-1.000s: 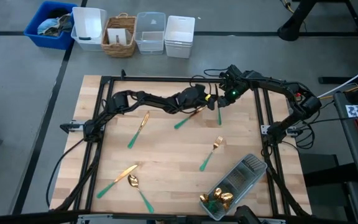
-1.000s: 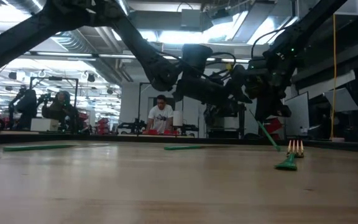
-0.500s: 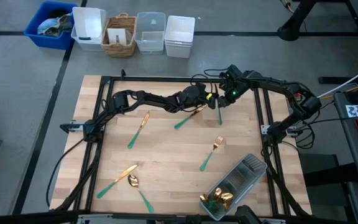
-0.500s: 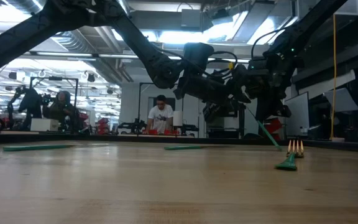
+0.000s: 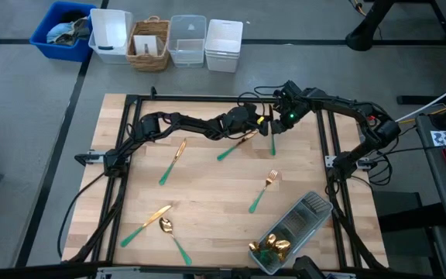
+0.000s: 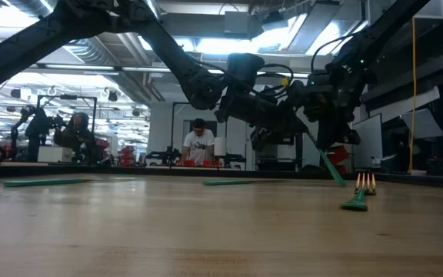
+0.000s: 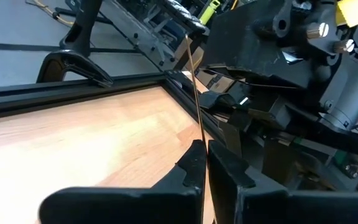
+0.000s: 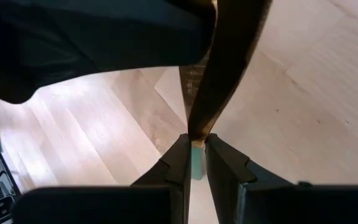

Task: Sort silverware
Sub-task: Put the top right table knife into the utensil organizer

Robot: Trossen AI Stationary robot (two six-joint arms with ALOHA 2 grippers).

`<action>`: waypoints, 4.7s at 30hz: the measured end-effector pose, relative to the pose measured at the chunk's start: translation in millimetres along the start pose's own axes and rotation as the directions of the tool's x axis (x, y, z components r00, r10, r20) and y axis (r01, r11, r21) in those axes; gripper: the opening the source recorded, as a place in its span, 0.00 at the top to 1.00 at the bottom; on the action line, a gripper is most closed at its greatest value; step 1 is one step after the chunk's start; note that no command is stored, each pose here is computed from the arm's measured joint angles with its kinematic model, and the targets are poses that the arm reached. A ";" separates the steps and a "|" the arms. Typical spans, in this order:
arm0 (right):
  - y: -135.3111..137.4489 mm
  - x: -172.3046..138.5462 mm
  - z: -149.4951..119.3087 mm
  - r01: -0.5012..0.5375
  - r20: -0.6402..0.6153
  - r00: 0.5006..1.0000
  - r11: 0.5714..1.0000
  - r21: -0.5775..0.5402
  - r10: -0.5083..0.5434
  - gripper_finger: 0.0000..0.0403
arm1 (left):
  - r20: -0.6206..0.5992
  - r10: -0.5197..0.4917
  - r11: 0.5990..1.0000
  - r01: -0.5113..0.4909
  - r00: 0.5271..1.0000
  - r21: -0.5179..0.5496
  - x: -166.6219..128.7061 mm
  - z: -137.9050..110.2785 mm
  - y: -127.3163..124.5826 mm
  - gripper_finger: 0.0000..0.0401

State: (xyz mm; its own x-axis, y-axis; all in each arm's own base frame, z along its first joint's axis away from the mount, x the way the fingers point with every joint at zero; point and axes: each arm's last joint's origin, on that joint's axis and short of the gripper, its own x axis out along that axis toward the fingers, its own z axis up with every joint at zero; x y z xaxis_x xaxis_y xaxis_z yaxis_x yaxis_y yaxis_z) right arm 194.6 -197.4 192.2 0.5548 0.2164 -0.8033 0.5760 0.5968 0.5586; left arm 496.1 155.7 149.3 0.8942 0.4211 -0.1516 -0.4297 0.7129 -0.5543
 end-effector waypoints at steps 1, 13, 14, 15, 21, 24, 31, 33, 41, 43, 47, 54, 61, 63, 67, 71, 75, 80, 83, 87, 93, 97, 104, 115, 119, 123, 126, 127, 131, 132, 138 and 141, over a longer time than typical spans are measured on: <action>0.0 0.0 0.0 0.000 0.000 1.000 1.000 0.003 0.000 0.88 | -0.001 -0.002 1.000 0.002 1.000 0.009 0.0 0.0 -0.1 0.99; 0.1 0.1 -0.8 -0.001 -0.008 1.000 0.999 0.044 0.001 0.80 | -0.026 -0.047 0.999 0.048 0.999 0.025 -0.5 0.5 -2.6 1.00; 0.1 0.0 -1.2 -0.001 -0.011 1.000 0.999 0.049 0.002 0.79 | -0.034 -0.060 0.998 0.061 0.998 0.025 -0.6 0.8 -3.1 1.00; 0.5 -0.7 -2.2 -0.001 -0.015 1.000 0.999 0.050 0.001 0.79 | -0.041 -0.074 0.997 0.075 0.996 0.024 -0.9 1.4 -3.8 1.00; 10.5 -17.4 -7.3 0.027 0.035 0.999 1.000 0.002 -0.027 0.79 | -0.056 -0.112 0.993 0.113 0.992 0.022 -1.9 3.4 -7.1 1.00; 16.9 -30.2 -14.7 0.077 0.054 0.996 0.997 -0.005 -0.076 0.79 | -0.064 -0.114 0.993 0.116 0.991 0.023 -2.0 2.5 -7.4 1.00; 34.5 -63.4 -45.2 0.165 0.055 0.985 0.986 -0.025 -0.164 0.79 | -0.109 -0.198 0.978 0.203 0.974 0.039 -4.0 4.3 -13.2 1.00; 41.5 -74.7 -55.3 0.165 0.080 0.984 0.985 -0.054 -0.161 0.79 | -0.124 -0.241 0.967 0.249 0.963 0.056 -6.8 8.2 -19.7 1.00; 69.4 -121.8 -99.1 0.202 0.321 0.936 0.967 -0.156 -0.144 0.79 | -0.132 -0.478 0.860 0.494 0.868 0.130 -31.7 34.2 -74.9 1.00; 74.1 -130.6 -109.9 0.222 0.376 0.915 0.960 -0.172 -0.144 0.79 | -0.136 -0.512 0.837 0.528 0.848 0.144 -38.8 37.4 -88.3 1.00; 81.1 -143.1 -128.1 0.237 0.456 0.881 0.950 -0.202 -0.123 0.79 | -0.131 -0.582 0.786 0.596 0.803 0.162 -54.8 40.4 -118.1 1.00; 88.0 -155.5 -150.0 0.251 0.541 0.837 0.938 -0.239 -0.086 0.79 | -0.092 -0.636 0.743 0.640 0.767 0.196 -76.5 14.0 -165.6 1.00; 89.8 -158.8 -156.8 0.254 0.564 0.823 0.934 -0.250 -0.073 0.79 | -0.027 -0.594 0.761 0.572 0.804 0.306 -101.9 -16.7 -206.7 1.00; 89.7 -158.8 -156.7 0.255 0.563 0.823 0.934 -0.250 -0.073 0.79 | -0.009 -0.601 0.756 0.572 0.799 0.319 -108.7 -22.2 -215.7 1.00; 89.6 -158.4 -156.0 0.254 0.561 0.825 0.935 -0.249 -0.074 0.79 | 0.025 -0.614 0.755 0.578 0.789 0.310 -118.5 -27.8 -227.7 1.00; 89.6 -158.5 -156.1 0.254 0.561 0.824 0.934 -0.250 -0.074 0.79 | 0.026 -0.622 0.753 0.588 0.783 0.294 -125.1 -33.3 -235.2 1.00; 89.6 -158.5 -156.1 0.254 0.561 0.824 0.934 -0.250 -0.074 0.79 | 0.022 -0.628 0.756 0.602 0.778 0.257 -130.2 -39.9 -241.0 1.00; 89.6 -158.4 -156.0 0.254 0.561 0.825 0.934 -0.250 -0.074 0.79 | 0.075 -0.661 0.742 0.637 0.746 0.207 -131.8 -57.3 -244.0 1.00; 89.6 -158.5 -156.1 0.254 0.561 0.824 0.934 -0.250 -0.074 0.79 | 0.056 -0.653 0.750 0.635 0.755 0.185 -132.4 -64.1 -244.6 1.00; 89.6 -158.4 -156.0 0.254 0.561 0.825 0.934 -0.250 -0.074 0.79 | 0.019 -0.609 0.775 0.590 0.793 0.228 -133.3 -71.7 -245.1 1.00; 89.6 -158.5 -156.1 0.255 0.561 0.824 0.934 -0.250 -0.075 0.79 | -0.025 -0.592 0.759 0.568 0.805 0.319 -135.3 -78.4 -246.5 1.00; 89.6 -158.5 -156.1 0.255 0.561 0.824 0.934 -0.251 -0.075 0.79 | -0.074 -0.568 0.755 0.555 0.820 0.350 -133.5 -82.9 -243.8 1.00; 89.6 -158.5 -156.1 0.256 0.561 0.824 0.934 -0.250 -0.075 0.79 | -0.112 -0.545 0.731 0.536 0.831 0.422 -132.1 -86.3 -241.2 1.00; 89.5 -158.4 -156.0 0.257 0.561 0.824 0.934 -0.250 -0.076 0.79 | -0.144 -0.528 0.719 0.530 0.837 0.449 -131.1 -88.5 -239.2 0.76; 89.5 -158.3 -156.1 0.272 0.561 0.824 0.923 -0.274 -0.076 0.79 | -0.147 -0.517 0.728 0.524 0.843 0.442 -132.5 -76.7 -239.9 0.71; 89.4 -158.2 -156.0 0.282 0.560 0.825 0.913 -0.293 -0.075 0.79 | -0.253 -0.418 0.743 0.489 0.872 0.458 -139.7 -48.5 -235.9 0.71; 89.3 -157.9 -155.4 0.287 0.564 0.823 0.910 -0.300 -0.074 0.79 | -0.374 -0.278 0.768 0.439 0.885 0.467 -146.3 -28.5 -222.6 0.72; 88.8 -157.0 -154.1 0.295 0.571 0.818 0.903 -0.313 -0.070 0.79 | -0.404 -0.233 0.784 0.417 0.885 0.461 -147.2 -23.1 -216.9 0.73; 82.5 -146.1 -142.8 0.309 0.618 0.786 0.887 -0.344 -0.033 0.79 | -0.485 -0.052 0.836 0.303 0.873 0.457 -146.6 -2.3 -188.8 0.73; 80.1 -142.1 -139.5 0.310 0.628 0.778 0.884 -0.350 -0.024 0.79 | -0.501 -0.006 0.847 0.270 0.866 0.457 -144.1 0.9 -179.8 0.73; 60.6 -109.8 -118.7 0.293 0.614 0.789 0.881 -0.372 -0.003 0.79 | -0.587 0.272 0.878 0.052 0.763 0.475 -125.9 12.5 -116.2 0.73; 51.4 -95.1 -111.2 0.282 0.569 0.822 0.882 -0.377 -0.020 0.79 | -0.605 0.365 0.868 -0.024 0.708 0.495 -117.3 18.2 -87.2 0.73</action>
State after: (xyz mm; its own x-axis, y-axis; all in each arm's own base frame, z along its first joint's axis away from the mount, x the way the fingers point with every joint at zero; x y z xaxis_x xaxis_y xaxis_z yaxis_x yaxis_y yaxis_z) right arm 104.7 -101.3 274.3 0.7864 -0.2737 -0.5537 0.4386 0.8786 0.1886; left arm 426.4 54.4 230.3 0.5524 0.2190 -0.8043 -0.4566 0.8867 -0.0722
